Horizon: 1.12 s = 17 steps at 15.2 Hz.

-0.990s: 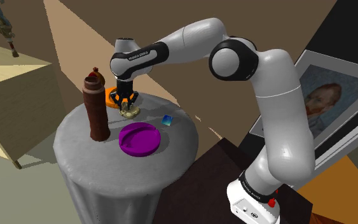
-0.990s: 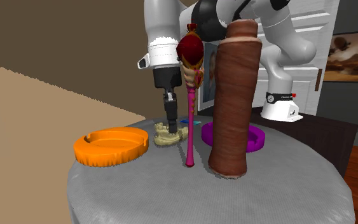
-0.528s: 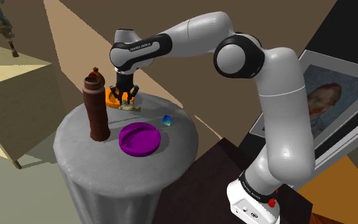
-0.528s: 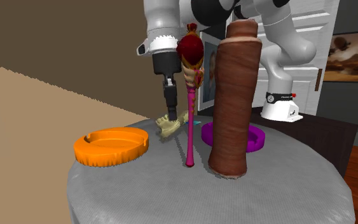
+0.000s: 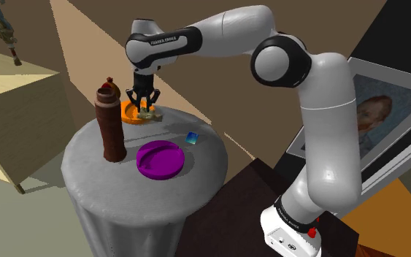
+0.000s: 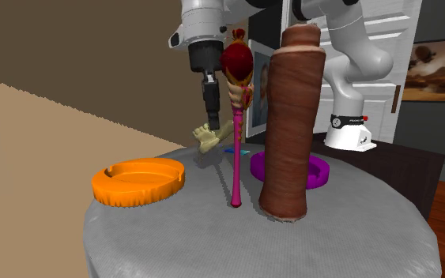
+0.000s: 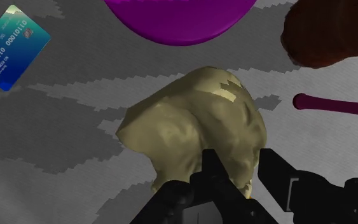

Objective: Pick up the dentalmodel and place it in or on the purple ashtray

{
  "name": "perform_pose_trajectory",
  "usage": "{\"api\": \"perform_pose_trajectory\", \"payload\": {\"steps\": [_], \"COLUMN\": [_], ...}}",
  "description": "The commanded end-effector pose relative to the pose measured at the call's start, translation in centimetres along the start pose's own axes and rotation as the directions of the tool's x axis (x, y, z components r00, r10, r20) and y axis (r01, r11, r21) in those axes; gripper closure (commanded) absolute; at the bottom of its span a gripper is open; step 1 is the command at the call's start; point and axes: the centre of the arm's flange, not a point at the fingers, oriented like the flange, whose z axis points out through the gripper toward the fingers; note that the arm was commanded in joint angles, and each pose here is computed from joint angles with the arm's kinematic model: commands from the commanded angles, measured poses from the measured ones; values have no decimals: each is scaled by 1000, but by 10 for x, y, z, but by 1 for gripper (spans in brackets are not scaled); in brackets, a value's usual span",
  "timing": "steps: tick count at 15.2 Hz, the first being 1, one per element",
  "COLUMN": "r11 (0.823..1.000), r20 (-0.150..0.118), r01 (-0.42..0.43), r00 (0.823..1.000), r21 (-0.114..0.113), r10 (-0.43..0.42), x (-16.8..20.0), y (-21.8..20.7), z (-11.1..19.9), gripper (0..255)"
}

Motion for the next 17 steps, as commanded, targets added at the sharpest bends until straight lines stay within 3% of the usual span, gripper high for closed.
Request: {"api": "perform_pose_trajectory", "payload": {"steps": [1,2,17], "r11": [1000,1000,1000], "r20": [0,0,0], "r01": [0,0,0], "r00": [1000,1000,1000], "r21": [0,0,0], "r10": [0,0,0], "x": [-2,-2,-209], "y": [-1,-1,1], "z": [-10,-11,-24], "gripper": [255,255,255]}}
